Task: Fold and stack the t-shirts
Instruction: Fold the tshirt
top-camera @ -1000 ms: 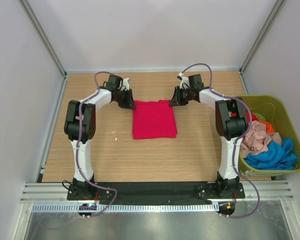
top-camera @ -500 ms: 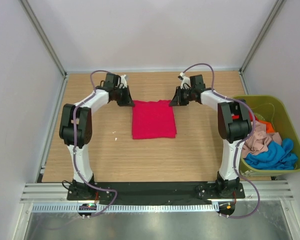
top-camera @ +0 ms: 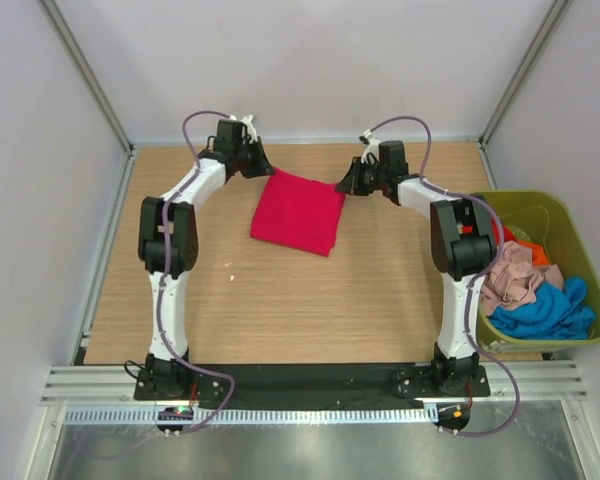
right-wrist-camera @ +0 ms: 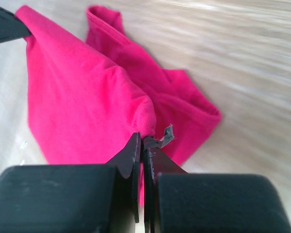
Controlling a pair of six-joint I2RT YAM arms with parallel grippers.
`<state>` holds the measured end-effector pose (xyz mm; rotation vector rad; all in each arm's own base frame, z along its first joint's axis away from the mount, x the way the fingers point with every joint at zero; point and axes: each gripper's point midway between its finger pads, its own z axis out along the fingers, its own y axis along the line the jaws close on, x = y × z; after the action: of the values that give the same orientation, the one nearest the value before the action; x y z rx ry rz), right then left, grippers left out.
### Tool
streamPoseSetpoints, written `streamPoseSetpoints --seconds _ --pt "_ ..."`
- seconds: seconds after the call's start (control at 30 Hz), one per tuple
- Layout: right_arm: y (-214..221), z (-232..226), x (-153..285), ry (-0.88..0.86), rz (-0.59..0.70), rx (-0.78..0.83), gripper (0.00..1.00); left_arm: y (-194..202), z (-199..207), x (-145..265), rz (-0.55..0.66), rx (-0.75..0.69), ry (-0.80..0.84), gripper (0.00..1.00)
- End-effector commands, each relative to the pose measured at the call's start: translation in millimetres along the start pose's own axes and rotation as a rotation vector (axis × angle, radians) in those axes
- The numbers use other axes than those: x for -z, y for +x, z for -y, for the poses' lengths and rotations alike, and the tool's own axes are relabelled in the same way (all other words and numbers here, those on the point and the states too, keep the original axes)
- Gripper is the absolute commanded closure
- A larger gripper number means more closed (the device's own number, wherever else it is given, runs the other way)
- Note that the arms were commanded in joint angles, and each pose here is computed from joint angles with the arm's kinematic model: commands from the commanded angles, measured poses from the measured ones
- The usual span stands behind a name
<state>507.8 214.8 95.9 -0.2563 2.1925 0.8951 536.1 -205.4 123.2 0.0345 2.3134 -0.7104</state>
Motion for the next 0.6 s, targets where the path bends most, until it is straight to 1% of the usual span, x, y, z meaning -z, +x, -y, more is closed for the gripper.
streamPoseSetpoints --seconds 0.0,0.03,0.07,0.1,0.13,0.17,0.2,0.27,0.3,0.33,0.37,0.4,0.43,0.47,0.5,0.53,0.57 --pt "-25 37 -21 0.087 0.161 -0.038 0.99 -39 -11 -37 0.083 0.016 0.043 1.00" --pt "-21 50 -24 0.123 0.173 -0.056 0.98 -30 -26 -58 0.066 0.028 0.019 1.00" --pt "-20 57 -24 0.140 0.181 -0.073 0.98 -35 -25 -64 0.075 0.038 0.026 0.98" --pt "-20 62 -26 0.155 0.192 -0.078 0.95 -57 -14 -63 0.121 0.020 0.060 0.93" --pt "-20 64 -25 0.166 0.202 -0.089 0.89 -49 -21 -77 0.099 0.031 0.064 0.78" --pt "-17 68 -22 0.186 0.205 -0.107 0.78 -53 -16 -77 0.095 0.031 0.084 0.72" --pt "-20 69 -19 0.196 0.228 -0.107 0.72 -57 -14 -77 0.101 0.024 0.087 0.66" --pt "-26 64 -7 0.200 0.275 -0.121 0.53 -72 -11 -65 0.141 -0.003 0.069 0.63" --pt "-26 62 -4 0.197 0.276 -0.126 0.52 -76 -11 -60 0.149 -0.012 0.057 0.62" --pt "-28 59 0 0.197 0.277 -0.123 0.52 -72 -15 -57 0.142 -0.014 0.039 0.58" --pt "-29 56 5 0.204 0.267 -0.128 0.48 -87 -10 -39 0.180 -0.029 0.024 0.56" --pt "-27 55 7 0.210 0.260 -0.143 0.44 -88 -14 -32 0.184 -0.039 -0.001 0.54" --pt "-29 53 8 0.209 0.256 -0.150 0.40 -80 -21 -27 0.167 -0.036 -0.034 0.53" --pt "-25 53 8 0.212 0.237 -0.163 0.38 -88 -16 -9 0.189 -0.050 -0.044 0.53" --pt "-25 50 8 0.205 0.233 -0.166 0.34 -90 -20 0 0.203 -0.070 -0.083 0.52" --pt "-22 49 9 0.205 0.229 -0.174 0.33 -88 -21 5 0.201 -0.078 -0.095 0.52" --pt "-22 48 10 0.202 0.229 -0.173 0.33 -71 -29 6 0.164 -0.074 -0.118 0.51"
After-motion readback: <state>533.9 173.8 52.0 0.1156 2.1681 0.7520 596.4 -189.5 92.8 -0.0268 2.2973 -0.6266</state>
